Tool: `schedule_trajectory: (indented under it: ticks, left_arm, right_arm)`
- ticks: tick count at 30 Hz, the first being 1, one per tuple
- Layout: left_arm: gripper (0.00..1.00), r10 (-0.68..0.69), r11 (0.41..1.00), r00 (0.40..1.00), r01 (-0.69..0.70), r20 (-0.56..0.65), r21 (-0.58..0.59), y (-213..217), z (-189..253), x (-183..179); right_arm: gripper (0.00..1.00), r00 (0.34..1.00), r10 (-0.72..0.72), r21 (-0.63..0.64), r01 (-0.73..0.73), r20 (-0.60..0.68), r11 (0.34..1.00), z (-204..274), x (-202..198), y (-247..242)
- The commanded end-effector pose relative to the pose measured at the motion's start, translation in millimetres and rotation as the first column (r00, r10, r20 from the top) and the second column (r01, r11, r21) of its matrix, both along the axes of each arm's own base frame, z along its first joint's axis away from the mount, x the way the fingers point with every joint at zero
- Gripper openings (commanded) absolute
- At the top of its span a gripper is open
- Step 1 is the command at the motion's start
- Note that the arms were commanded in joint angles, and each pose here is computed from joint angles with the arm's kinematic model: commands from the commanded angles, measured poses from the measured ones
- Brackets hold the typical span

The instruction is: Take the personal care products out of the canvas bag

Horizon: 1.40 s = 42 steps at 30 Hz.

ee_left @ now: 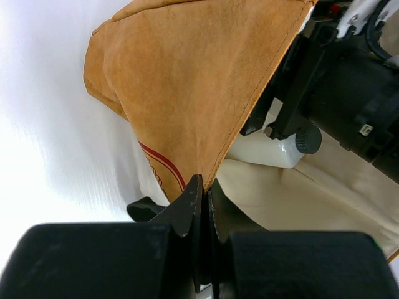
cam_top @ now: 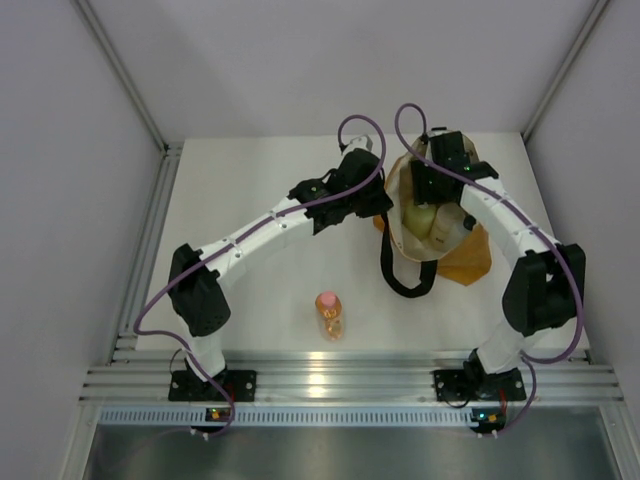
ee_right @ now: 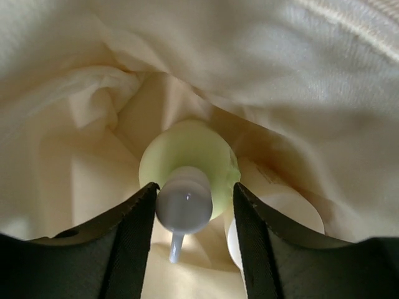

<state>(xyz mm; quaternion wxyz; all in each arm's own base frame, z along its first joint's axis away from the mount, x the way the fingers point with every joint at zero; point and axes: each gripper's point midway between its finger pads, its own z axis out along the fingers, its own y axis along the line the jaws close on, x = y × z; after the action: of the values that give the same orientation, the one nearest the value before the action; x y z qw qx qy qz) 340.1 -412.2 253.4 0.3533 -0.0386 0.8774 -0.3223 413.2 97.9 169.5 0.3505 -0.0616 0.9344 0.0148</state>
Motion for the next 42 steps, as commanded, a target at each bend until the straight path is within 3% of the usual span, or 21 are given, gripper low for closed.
schedule_trajectory:
  ticks: [1,5,9,15,17,18,30,42]
  left_arm:
    - [0.0,-0.011,0.998,0.999,0.014,0.037,-0.063,-0.9,29.4,-4.4]
    - [0.0,-0.011,0.998,0.999,0.013,0.044,-0.062,-0.2,31.2,-4.2]
    - [0.0,-0.011,0.998,0.999,0.013,0.039,-0.061,-0.1,29.6,-4.7]
    - [0.0,-0.009,0.998,0.999,0.011,0.037,-0.063,-0.5,29.6,-4.5]
    - [0.0,-0.008,0.998,0.999,0.011,0.037,-0.065,-0.9,30.2,-4.2]
    - [0.0,-0.008,0.998,0.999,0.01,0.034,-0.067,-1.4,29.5,-4.2]
    - [0.0,0.006,0.997,1.0,-0.004,0.025,-0.075,-2.3,28.9,-2.6]
    - [0.0,0.014,0.997,1.0,-0.012,0.024,-0.077,-2.2,28.9,-1.5]
  right_arm:
    - [0.49,1.0,-0.005,-0.011,0.005,-0.027,1.0,-6.5,2.0,-6.7]
    - [0.43,1.0,-0.002,-0.008,0.002,-0.031,1.0,-10.1,2.1,-5.9]
    - [0.27,0.999,0.01,0.014,-0.009,-0.05,1.0,-16.1,0.0,-1.1]
    - [0.23,0.999,-0.002,0.03,0.003,-0.04,1.0,-12.4,-8.7,-1.1]
    - [0.13,0.999,-0.002,0.036,0.004,-0.034,0.999,-10.1,-9.2,-0.5]
    - [0.01,1.0,0.003,0.045,-0.002,-0.022,0.999,-5.1,-9.7,0.7]
    - [0.0,0.959,-0.053,0.079,0.033,0.277,0.996,118.3,-8.7,3.8]
    - [0.0,0.912,0.002,0.031,-0.016,0.409,0.999,214.8,-48.1,8.1]
